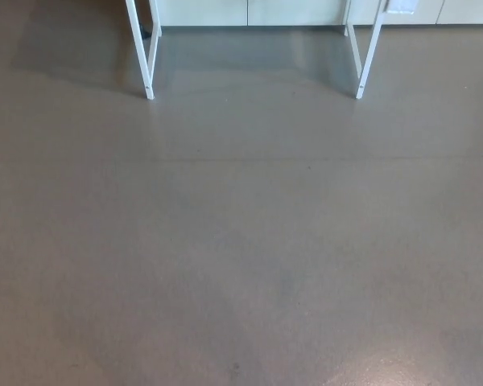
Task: The robot walk towards a table in front and then pushes a layer of a file tray back to its original position using its right hand
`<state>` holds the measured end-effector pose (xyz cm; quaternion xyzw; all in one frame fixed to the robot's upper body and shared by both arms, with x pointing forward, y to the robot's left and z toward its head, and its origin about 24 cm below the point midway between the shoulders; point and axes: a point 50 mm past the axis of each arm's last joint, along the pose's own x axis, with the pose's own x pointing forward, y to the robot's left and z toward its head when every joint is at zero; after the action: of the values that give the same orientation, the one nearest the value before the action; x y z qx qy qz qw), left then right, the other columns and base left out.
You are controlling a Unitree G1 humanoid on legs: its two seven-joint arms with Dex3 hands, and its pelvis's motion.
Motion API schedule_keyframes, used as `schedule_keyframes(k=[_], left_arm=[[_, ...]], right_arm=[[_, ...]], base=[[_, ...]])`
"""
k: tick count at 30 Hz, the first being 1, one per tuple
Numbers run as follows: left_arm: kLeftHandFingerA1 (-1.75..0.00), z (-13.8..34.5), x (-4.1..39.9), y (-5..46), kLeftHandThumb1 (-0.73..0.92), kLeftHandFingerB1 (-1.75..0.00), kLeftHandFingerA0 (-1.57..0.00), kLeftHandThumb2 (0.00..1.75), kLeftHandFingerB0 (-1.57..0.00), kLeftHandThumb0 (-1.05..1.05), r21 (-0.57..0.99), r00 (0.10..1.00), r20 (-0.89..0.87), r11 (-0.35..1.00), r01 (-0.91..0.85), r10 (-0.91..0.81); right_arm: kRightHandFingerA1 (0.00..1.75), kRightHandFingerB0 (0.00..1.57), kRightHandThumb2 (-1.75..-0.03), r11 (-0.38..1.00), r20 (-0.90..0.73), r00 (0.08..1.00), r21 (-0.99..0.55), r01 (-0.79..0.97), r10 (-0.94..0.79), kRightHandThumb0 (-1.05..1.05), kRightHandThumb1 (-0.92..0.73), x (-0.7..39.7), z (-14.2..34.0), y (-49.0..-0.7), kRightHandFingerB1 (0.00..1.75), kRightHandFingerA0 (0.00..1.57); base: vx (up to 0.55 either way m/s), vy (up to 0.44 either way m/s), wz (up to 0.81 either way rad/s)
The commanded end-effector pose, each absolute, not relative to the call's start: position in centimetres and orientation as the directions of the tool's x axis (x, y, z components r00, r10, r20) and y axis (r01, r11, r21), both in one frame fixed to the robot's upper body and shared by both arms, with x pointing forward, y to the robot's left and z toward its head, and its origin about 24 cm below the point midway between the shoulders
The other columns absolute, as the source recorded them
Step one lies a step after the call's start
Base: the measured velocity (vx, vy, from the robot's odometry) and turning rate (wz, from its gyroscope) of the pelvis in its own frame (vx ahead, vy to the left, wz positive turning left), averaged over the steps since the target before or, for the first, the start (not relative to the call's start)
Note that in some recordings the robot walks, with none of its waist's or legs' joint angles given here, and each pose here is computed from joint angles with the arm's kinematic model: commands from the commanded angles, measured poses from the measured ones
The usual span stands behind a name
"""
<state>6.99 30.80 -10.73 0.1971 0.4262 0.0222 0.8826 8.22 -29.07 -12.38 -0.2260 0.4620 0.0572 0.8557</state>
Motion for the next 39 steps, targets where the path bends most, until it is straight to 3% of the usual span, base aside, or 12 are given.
schedule_keyframes(k=[1, 19, 21, 22, 25, 26, 28, 29, 30, 32, 33, 39], left_arm=[[-0.41, -10.00, 7.09, 31.45, 0.67, -0.36, -0.54, 0.60, -0.37, -0.24, 0.375, 0.679, -0.710, 0.917, 0.137, 0.189], [-0.41, -9.98, 7.06, 31.32, 0.68, -0.35, -0.51, 0.60, -0.36, -0.23, 0.361, 0.679, -0.711, 0.923, 0.130, 0.183], [-0.41, -10.02, 7.03, 31.36, 0.67, -0.36, -0.52, 0.60, -0.36, -0.23, 0.361, 0.680, -0.711, 0.923, 0.132, 0.181], [-0.41, -9.96, 7.12, 31.33, 0.67, -0.36, -0.52, 0.60, -0.36, -0.23, 0.363, 0.684, -0.708, 0.922, 0.134, 0.179], [-0.41, -9.97, 7.14, 31.27, 0.67, -0.36, -0.53, 0.60, -0.36, -0.23, 0.359, 0.683, -0.708, 0.924, 0.130, 0.179], [-0.42, -10.03, 7.14, 31.33, 0.67, -0.36, -0.54, 0.61, -0.36, -0.24, 0.362, 0.681, -0.710, 0.923, 0.134, 0.179], [-0.42, -10.02, 7.19, 31.38, 0.67, -0.36, -0.54, 0.60, -0.37, -0.24, 0.370, 0.680, -0.710, 0.919, 0.138, 0.183], [-0.41, -10.01, 7.17, 31.39, 0.67, -0.36, -0.54, 0.60, -0.37, -0.24, 0.372, 0.681, -0.709, 0.917, 0.140, 0.184], [-0.41, -10.02, 7.12, 31.35, 0.67, -0.36, -0.53, 0.60, -0.37, -0.24, 0.371, 0.682, -0.708, 0.917, 0.143, 0.180], [-0.42, -10.00, 7.13, 31.40, 0.67, -0.36, -0.53, 0.60, -0.37, -0.24, 0.369, 0.683, -0.709, 0.918, 0.144, 0.178], [-0.41, -9.97, 7.16, 31.39, 0.67, -0.36, -0.53, 0.60, -0.37, -0.24, 0.370, 0.682, -0.710, 0.917, 0.146, 0.178], [-0.42, -10.03, 7.29, 31.48, 0.67, -0.36, -0.54, 0.60, -0.37, -0.24, 0.379, 0.686, -0.707, 0.912, 0.157, 0.176]], right_arm=[[0.59, 0.38, -0.82, 0.887, -0.797, 0.599, -0.333, -0.320, -0.084, -0.54, -0.51, 8.28, -11.87, -29.69, 0.49, 0.63], [0.60, 0.38, -0.83, 0.883, -0.801, 0.593, -0.332, -0.331, -0.079, -0.55, -0.51, 8.12, -12.02, -29.77, 0.49, 0.63], [0.49, 0.44, -0.59, 0.884, -0.801, 0.593, -0.332, -0.330, -0.079, -0.48, -0.60, 8.16, -12.03, -29.77, 0.36, 0.70], [0.61, 0.38, -0.82, 0.886, -0.800, 0.595, -0.328, -0.327, -0.077, -0.53, -0.49, 8.23, -12.00, -29.76, 0.49, 0.65], [0.61, 0.36, -0.84, 0.881, -0.798, 0.598, -0.332, -0.336, -0.073, -0.53, -0.50, 8.23, -11.91, -29.77, 0.49, 0.63], [0.48, 0.44, -0.60, 0.880, -0.801, 0.593, -0.333, -0.337, -0.076, -0.49, -0.61, 8.21, -11.99, -29.82, 0.36, 0.70], [0.48, 0.45, -0.59, 0.881, -0.800, 0.595, -0.334, -0.334, -0.078, -0.49, -0.61, 8.18, -12.02, -29.77, 0.36, 0.71], [0.60, 0.37, -0.84, 0.882, -0.802, 0.592, -0.332, -0.335, -0.077, -0.54, -0.50, 8.14, -12.07, -29.81, 0.49, 0.63], [0.49, 0.43, -0.59, 0.883, -0.800, 0.595, -0.330, -0.334, -0.074, -0.48, -0.61, 8.09, -12.03, -29.84, 0.36, 0.71], [0.62, 0.38, -0.84, 0.874, -0.799, 0.597, -0.338, -0.349, -0.071, -0.53, -0.50, 8.14, -11.98, -29.76, 0.49, 0.65], [0.52, 0.44, -0.59, 0.873, -0.799, 0.597, -0.337, -0.353, -0.068, -0.49, -0.62, 8.17, -11.94, -29.77, 0.36, 0.71], [0.49, 0.44, -0.59, 0.872, -0.801, 0.596, -0.335, -0.356, -0.065, -0.49, -0.62, 8.21, -11.93, -29.72, 0.35, 0.70]], base=[[0.00, 0.000, 0.00], [-0.01, 0.000, 0.08], [0.07, 0.147, -0.03], [0.05, 0.215, -0.06], [0.09, 0.332, -0.34], [0.03, 0.348, -0.45], [0.22, 0.206, -0.01], [0.22, 0.252, 0.00], [0.21, 0.206, -0.02], [0.22, 0.148, -0.01], [0.21, 0.111, -0.02], [0.23, -0.046, 0.12]])
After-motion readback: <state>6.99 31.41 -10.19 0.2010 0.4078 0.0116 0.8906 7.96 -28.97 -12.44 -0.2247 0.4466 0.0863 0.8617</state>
